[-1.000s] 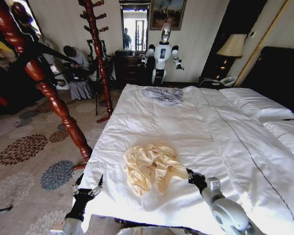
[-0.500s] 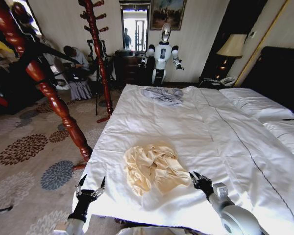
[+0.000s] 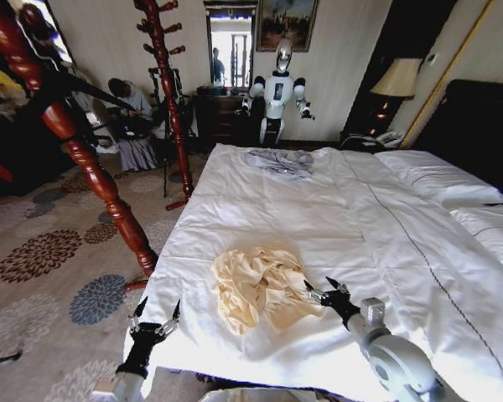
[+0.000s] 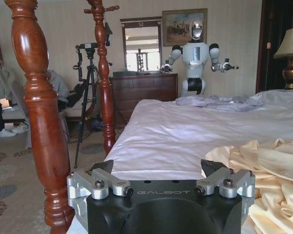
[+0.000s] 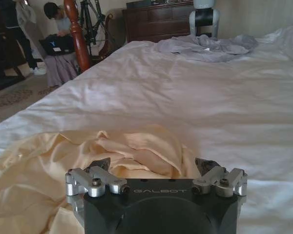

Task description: Pick up the clothes from the bed and hang them on the clothes hanger.

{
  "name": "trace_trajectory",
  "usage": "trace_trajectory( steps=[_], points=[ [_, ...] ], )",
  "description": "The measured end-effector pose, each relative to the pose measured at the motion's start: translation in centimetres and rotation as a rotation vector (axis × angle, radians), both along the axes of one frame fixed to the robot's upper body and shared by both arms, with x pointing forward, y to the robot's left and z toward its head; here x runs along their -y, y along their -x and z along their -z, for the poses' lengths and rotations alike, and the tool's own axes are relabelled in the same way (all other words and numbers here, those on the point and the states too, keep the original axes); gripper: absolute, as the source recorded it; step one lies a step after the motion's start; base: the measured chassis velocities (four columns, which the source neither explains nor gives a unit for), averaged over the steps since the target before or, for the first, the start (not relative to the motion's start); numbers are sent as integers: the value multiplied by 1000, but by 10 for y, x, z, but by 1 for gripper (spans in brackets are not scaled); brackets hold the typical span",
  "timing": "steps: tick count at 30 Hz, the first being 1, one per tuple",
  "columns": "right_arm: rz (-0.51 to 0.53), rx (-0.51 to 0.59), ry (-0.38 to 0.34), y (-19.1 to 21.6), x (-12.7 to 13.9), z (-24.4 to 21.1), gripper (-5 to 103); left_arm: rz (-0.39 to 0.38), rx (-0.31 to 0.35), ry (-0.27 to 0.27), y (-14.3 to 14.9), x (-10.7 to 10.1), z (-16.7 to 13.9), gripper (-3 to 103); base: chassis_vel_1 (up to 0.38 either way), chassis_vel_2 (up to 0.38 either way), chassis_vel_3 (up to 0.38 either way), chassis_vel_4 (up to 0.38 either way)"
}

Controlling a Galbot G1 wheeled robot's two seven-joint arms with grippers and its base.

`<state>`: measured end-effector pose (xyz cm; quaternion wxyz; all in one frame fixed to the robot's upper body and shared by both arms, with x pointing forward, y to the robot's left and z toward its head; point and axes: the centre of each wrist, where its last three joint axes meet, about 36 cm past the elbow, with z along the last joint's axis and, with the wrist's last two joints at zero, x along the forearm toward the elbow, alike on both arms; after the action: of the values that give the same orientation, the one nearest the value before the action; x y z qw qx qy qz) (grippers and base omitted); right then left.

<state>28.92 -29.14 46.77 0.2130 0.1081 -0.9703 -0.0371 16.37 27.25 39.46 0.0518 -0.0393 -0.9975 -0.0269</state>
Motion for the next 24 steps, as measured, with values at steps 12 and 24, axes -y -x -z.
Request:
trace_trajectory(
  steps=[12,24],
  points=[
    [-102,-41,-56,-19,-32,32,96,-16,-9,-3,0,2,0,100,0,0,0,0],
    [-80,-69,-37,-37,-30,52,90,-26,-15,-2,0,4,2,100,0,0,0,0]
  ],
)
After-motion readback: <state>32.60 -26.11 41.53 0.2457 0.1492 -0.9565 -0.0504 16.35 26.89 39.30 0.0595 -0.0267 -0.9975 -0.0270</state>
